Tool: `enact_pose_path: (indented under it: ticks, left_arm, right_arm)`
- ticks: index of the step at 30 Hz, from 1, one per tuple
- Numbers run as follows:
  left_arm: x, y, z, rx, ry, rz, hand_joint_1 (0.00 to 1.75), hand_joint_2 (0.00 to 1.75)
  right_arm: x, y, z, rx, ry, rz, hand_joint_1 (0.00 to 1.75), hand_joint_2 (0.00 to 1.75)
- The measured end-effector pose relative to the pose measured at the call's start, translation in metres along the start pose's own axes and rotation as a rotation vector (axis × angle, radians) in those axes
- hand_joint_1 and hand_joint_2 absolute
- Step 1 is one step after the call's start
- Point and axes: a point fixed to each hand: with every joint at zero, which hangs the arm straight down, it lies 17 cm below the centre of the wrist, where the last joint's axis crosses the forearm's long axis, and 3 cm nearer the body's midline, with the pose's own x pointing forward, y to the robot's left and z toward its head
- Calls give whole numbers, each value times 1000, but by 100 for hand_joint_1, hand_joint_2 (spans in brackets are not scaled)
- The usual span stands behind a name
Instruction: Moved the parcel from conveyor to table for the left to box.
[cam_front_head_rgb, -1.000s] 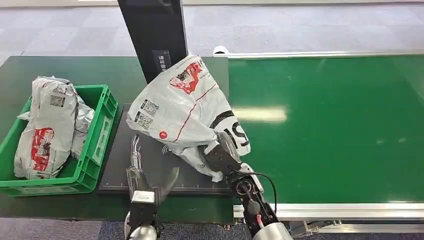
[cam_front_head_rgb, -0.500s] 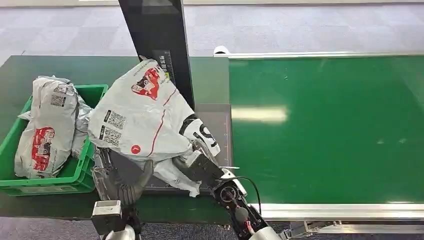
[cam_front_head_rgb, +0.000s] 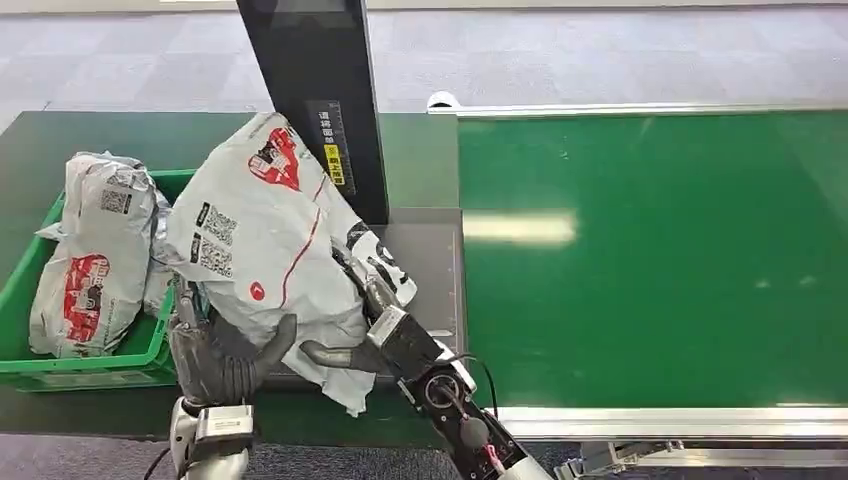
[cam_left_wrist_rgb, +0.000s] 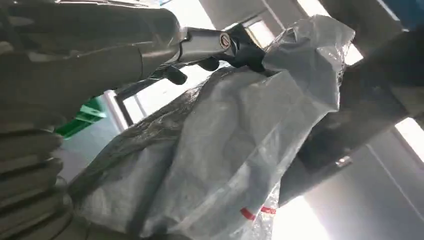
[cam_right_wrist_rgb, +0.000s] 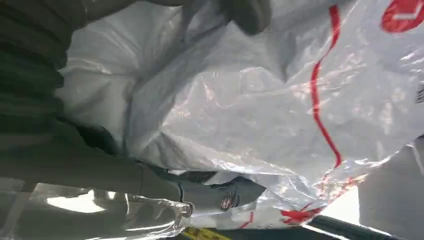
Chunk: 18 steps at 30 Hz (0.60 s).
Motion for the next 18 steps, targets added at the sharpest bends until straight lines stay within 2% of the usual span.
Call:
enact_pose_path:
  ticks: [3, 6, 11, 18]
  left_arm:
    - [-2, -7, -17, -45, -58, -41, 0, 175]
    - [-19, -3, -33, -48, -46, -52, 0, 175]
    - [-87, 40, -58, 14, 61, -120, 0, 175]
    - [-150, 94, -52, 78, 184, -248, 0, 175]
  right_arm:
    - [14, -11, 1, -32, -43, 11, 0, 175]
    - [22, -22, 5, -63, -66, 20, 0, 175]
    - [23, -46, 15, -128, -68, 30, 0, 175]
    - [15, -52, 25, -158, -46, 23, 0, 175]
